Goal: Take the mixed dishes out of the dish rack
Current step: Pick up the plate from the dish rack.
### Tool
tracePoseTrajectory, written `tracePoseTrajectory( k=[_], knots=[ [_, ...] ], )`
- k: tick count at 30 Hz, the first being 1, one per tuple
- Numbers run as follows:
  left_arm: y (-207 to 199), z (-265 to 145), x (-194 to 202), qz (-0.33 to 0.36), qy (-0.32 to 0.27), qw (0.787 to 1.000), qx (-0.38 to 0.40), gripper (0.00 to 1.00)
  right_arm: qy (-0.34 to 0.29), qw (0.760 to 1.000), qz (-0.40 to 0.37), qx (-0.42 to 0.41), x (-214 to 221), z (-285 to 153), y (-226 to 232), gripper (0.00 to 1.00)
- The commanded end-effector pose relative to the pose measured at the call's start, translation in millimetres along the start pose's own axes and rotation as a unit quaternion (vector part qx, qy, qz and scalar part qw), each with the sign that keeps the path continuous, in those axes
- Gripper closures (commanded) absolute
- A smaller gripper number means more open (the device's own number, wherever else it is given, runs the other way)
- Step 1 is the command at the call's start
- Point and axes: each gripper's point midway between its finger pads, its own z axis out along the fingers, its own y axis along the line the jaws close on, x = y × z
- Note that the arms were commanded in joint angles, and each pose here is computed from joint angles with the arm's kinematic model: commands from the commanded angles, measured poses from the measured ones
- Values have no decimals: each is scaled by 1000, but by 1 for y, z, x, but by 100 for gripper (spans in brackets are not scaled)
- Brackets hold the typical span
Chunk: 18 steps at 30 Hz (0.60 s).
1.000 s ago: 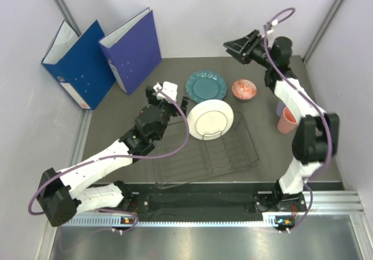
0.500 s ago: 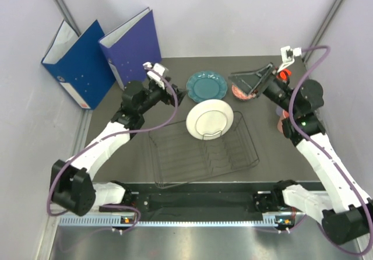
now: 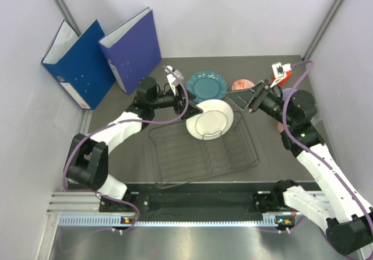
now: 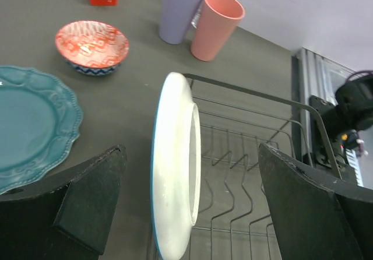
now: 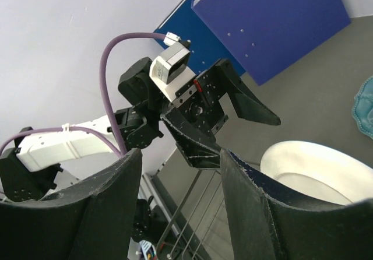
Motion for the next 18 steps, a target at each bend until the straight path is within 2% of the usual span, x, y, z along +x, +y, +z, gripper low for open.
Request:
tracePoseTrajectory(
  k=[1,10,13,15,18],
  knots=[
    [-12,9,-5,9,0,998,67,1,-7,1000,-22,-7,-2,-2,5,44],
    [3,18,19,-23,23,997,66,1,3,1000,-19,7,10,-3,-7,44],
    [-4,19,19,-29,25,996,84,16,7,1000,-19,13,15,-3,-13,44],
    [-13,19,18,-30,26,995,95,34,9,1000,-18,18,18,-4,-17,44],
    [-25,21,27,-14,42,994,102,38,13,999,-15,25,24,-3,-25,44]
  ],
)
